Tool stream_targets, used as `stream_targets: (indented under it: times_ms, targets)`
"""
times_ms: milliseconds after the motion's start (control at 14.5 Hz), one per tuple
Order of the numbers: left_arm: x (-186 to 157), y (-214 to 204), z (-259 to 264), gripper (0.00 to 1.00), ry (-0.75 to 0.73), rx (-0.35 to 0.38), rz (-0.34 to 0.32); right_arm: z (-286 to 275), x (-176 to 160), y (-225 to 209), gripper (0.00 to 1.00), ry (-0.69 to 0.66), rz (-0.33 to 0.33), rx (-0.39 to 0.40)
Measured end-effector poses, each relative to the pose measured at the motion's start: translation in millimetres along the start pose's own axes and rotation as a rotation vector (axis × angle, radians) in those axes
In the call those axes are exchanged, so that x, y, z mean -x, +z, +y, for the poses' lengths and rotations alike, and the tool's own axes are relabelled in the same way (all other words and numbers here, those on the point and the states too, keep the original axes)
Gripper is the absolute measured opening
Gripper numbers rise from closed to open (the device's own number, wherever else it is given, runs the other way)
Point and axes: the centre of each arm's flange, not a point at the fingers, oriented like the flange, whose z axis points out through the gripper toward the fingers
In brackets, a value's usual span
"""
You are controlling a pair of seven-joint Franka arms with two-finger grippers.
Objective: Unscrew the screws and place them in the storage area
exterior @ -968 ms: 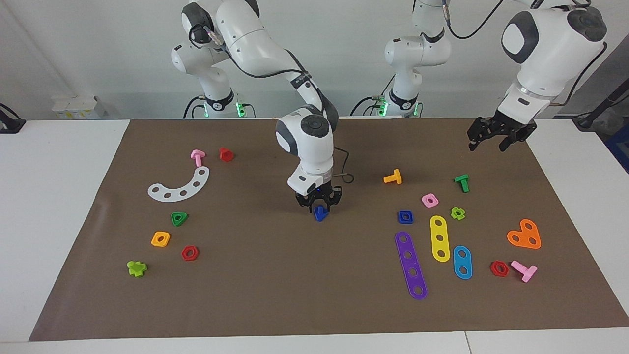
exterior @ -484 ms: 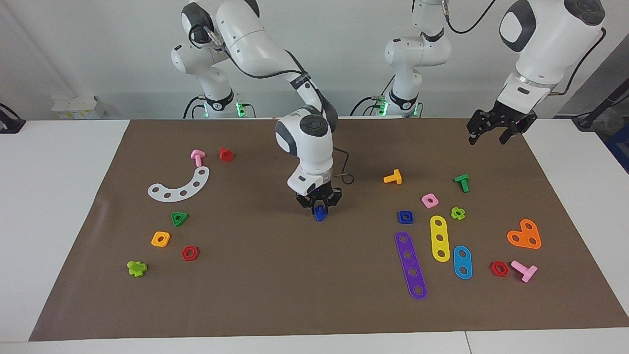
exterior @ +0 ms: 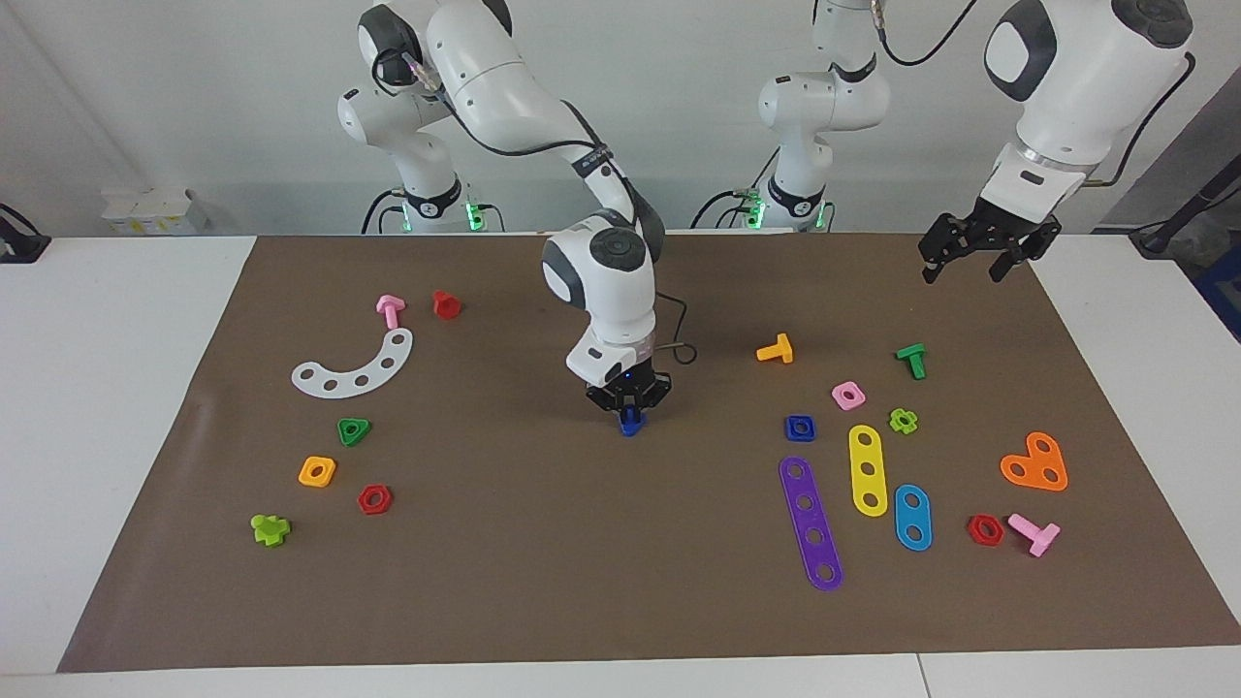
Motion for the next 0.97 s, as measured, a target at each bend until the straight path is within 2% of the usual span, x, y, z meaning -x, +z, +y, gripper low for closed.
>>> stream_targets:
  times_ms: [207,346,622,761,968]
  targets:
    - [0,0,0,1.00,0.000,-0.001,0.000,7,-10,-17,0.19,0.015,0.002,0.007]
    - [0,0,-1,1.00,-0.001,-0.001,0.000,29,-27,-56,0.19,0.055,0.008,0.014]
    - [0,0,-6,1.00,-0.012,-0.001,0.001,138,-60,-139,0.19,0.103,0.034,0.023]
    - [0,0,-8,1.00,-0.018,-0.001,0.001,204,-58,-142,0.19,0.107,0.013,0.044]
    - [0,0,-8,1.00,-0.018,-0.001,0.002,263,-43,-115,0.19,0.117,-0.002,0.057]
